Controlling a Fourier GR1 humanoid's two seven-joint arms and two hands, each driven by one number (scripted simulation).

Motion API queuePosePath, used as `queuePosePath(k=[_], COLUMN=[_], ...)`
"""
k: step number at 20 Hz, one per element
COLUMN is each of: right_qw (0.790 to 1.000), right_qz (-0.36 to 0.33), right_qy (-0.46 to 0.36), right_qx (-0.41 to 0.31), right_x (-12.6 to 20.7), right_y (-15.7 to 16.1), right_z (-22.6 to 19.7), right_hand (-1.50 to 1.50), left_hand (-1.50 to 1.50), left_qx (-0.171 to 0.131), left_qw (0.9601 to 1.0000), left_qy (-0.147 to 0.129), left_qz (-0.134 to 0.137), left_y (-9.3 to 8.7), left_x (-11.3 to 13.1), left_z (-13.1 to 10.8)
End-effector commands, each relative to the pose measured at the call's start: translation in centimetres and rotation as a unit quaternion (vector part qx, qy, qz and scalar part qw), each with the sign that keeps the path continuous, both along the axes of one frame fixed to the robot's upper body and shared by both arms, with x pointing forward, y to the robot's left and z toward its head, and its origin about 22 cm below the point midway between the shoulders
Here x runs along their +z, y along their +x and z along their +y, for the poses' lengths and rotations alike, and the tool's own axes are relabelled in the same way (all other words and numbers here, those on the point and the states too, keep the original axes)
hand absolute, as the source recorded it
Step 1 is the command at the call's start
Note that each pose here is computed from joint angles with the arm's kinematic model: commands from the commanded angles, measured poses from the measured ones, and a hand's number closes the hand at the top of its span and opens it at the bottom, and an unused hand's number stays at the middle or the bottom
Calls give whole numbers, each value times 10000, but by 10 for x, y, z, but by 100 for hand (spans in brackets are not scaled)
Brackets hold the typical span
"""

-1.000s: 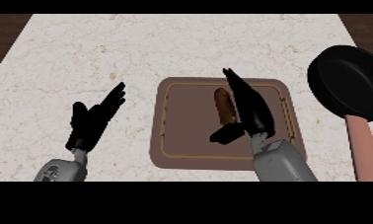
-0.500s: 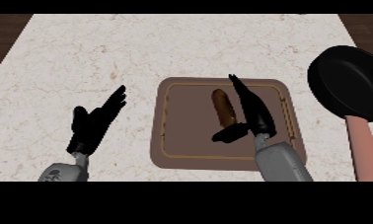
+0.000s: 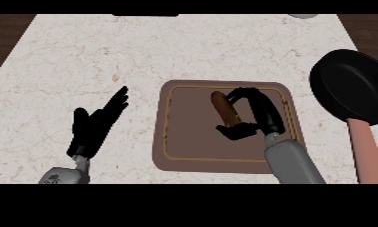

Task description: Pick the sweet potato from the tray and place it in the pot

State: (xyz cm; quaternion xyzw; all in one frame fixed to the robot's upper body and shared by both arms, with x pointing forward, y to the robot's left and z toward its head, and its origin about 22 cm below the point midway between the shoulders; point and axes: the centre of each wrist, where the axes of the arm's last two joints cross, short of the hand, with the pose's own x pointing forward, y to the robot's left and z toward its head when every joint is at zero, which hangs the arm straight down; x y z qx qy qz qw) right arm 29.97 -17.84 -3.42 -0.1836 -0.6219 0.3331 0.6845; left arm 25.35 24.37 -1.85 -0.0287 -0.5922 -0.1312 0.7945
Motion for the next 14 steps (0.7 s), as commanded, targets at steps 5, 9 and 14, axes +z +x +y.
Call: queuePosePath(k=[5,9,14], right_qw=[9991,9935,9880], right_qz=[-171,-899,-890], right_qy=[337,634,1254], right_qx=[185,281,151], right_x=[-19,3,22], right_y=[-4,-21,-38], right_z=[6,-124,-214], right_hand=[150,150,150], left_hand=[0,0,0], left_qx=[106,83,368], left_qw=[9999,10000,9993], left_qy=[-45,-44,-3], left_qz=[16,3,-16], left_y=[10,3,-2], left_x=[-8,-3,-4], left_z=[0,12,15])
